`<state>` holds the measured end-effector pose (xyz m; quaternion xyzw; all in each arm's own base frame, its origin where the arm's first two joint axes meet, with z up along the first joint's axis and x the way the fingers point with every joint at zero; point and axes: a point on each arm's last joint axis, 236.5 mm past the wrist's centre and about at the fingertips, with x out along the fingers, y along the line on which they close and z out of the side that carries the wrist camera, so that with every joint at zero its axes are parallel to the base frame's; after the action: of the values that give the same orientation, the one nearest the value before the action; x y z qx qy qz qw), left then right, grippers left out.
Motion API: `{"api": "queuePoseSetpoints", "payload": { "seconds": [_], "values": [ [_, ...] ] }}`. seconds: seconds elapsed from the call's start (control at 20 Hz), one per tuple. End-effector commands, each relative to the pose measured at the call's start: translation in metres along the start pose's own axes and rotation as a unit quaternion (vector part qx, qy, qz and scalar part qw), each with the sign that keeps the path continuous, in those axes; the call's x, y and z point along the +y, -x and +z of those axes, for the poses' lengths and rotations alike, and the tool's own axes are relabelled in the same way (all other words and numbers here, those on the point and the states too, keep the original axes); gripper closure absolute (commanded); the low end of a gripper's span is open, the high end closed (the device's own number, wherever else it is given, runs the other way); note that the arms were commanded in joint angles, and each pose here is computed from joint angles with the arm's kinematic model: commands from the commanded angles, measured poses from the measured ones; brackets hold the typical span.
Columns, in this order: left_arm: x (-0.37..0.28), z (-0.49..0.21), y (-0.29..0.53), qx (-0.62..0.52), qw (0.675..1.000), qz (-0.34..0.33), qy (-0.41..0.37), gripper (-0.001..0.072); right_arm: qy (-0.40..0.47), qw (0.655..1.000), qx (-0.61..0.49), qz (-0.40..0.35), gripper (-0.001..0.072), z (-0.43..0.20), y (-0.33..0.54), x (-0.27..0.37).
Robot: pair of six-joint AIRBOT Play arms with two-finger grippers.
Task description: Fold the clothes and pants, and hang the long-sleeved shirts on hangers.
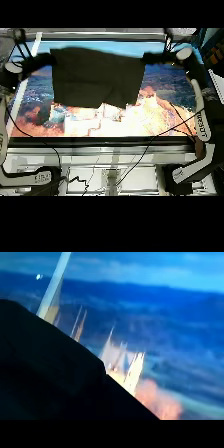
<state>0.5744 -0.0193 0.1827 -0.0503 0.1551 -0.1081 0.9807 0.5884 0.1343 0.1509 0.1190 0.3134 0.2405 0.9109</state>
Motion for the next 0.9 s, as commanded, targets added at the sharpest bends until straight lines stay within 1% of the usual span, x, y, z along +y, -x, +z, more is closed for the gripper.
{"api": "queuePoseSetpoints", "payload": {
  "seconds": [0.0,0.15,0.25,0.3,0.45,0.5,0.6,0.7,0.85],
  "values": [
    [-0.019,0.103,0.044,-0.118,0.991,0.016,-0.062,0.0698,0.085,0.990,-0.109,-0.026,0.0703,0.091,0.070,0.033],
    [-0.039,0.157,0.079,-0.177,0.981,0.011,-0.083,0.0697,0.118,0.979,-0.162,-0.032,0.0702,0.124,0.124,0.062],
    [-0.046,0.167,0.097,-0.184,0.979,0.004,-0.091,0.0697,0.142,0.975,-0.166,-0.043,0.0702,0.127,0.151,0.074],
    [-0.056,0.159,0.101,-0.163,0.981,-0.017,-0.106,0.0697,0.152,0.975,-0.154,-0.042,0.0702,0.121,0.162,0.082],
    [-0.093,0.099,0.115,-0.034,0.979,-0.102,-0.172,0.0698,0.183,0.980,-0.070,-0.025,0.0702,0.079,0.180,0.100],
    [-0.105,0.075,0.123,0.014,0.975,-0.135,-0.177,0.0699,0.185,0.982,-0.034,-0.015,0.0703,0.060,0.184,0.105],
    [-0.118,0.035,0.143,0.100,0.964,-0.171,-0.175,0.0702,0.186,0.982,0.042,0.005,0.0704,0.020,0.192,0.111],
    [-0.122,0.012,0.160,0.135,0.960,-0.179,-0.167,0.0704,0.182,0.979,0.091,0.019,0.0704,-0.010,0.196,0.116],
    [-0.105,-0.037,0.192,0.189,0.961,-0.128,-0.154,0.0702,0.178,0.973,0.140,0.046,0.0704,-0.054,0.193,0.135]
  ]
}}
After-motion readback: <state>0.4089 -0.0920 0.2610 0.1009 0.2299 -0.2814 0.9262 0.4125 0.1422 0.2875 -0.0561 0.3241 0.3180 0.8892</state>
